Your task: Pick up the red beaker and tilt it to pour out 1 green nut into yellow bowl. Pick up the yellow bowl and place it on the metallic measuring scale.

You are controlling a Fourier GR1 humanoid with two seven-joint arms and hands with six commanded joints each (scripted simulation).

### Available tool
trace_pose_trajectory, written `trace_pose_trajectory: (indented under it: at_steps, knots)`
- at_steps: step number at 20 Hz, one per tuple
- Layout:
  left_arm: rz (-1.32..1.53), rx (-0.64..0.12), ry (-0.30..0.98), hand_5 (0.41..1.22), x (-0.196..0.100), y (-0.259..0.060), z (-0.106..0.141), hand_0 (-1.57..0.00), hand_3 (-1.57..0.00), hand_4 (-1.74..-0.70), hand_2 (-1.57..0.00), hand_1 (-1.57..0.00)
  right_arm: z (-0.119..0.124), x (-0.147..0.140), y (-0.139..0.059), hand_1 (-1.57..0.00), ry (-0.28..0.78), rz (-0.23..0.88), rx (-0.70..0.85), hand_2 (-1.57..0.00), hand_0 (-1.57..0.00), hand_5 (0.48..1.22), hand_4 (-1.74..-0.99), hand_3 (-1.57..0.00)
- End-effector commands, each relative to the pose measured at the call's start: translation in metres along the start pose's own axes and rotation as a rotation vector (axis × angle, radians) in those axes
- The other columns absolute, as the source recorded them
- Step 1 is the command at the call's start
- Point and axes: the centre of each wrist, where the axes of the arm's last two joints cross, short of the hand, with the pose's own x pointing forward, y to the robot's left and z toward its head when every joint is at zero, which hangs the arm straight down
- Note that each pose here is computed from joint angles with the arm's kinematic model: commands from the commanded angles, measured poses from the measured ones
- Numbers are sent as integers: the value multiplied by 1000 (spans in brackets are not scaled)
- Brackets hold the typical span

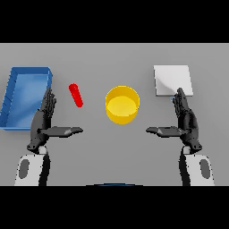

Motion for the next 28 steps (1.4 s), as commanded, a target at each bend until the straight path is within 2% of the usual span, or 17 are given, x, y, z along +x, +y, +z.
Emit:
trace_pose_trajectory:
  at_steps: [1, 6, 7, 8, 10, 13, 16, 20, 28]
  knots:
    - [0, 2, 0, 623, 0, 1, 0, 1, 1, -1093, 1, 1, 0, 0, 0, 1, -1, -1, -1, 1, 1, 660, -1128, 1]
    - [0, 2, -4, 623, 2, 4, -2, 1, 1, -1093, 1, 1, 7, -1, -1, 1, -8, 1, -1, 1, 1, 660, -1128, 1]
    - [-69, -11, -41, 623, 2, 4, 12, 1, 1, -1093, 1, 1, 16, 2, 5, 1, -110, 134, 22, 1, 1, 660, -1128, 1]
    - [-111, -21, -57, 620, 4, 3, 17, 1, 1, -1094, 1, 1, 25, 1, 9, 1, -149, 217, 43, 1, 1, 663, -1128, 1]
    - [-157, -27, -62, 615, 9, 1, 29, 1, 1, -1093, 1, 1, 29, 4, 15, 1, -158, 286, 51, 1, 1, 666, -1126, 1]
    - [-179, -34, -23, 616, 11, -3, 27, 1, 1, -1096, 1, 1, 31, 4, 15, 1, -143, 314, 46, 1, 1, 659, -1112, 1]
    - [-208, -47, -4, 612, 7, -7, 22, 1, 1, -1090, 1, 1, 34, 7, 16, 1, -157, 287, 54, 1, 1, 653, -1123, 1]
    - [-217, -64, -14, 633, 0, -18, -6, 1, 1, -1130, 1, 1, 33, 8, 15, 1, -142, 271, 45, 1, 1, 651, -1160, 1]
    - [-225, -45, -4, 631, -18, -22, -54, 1, 1, -1163, 1, 1, 32, 8, 13, 1, -151, 243, 60, 1, 1, 666, -1230, 1]
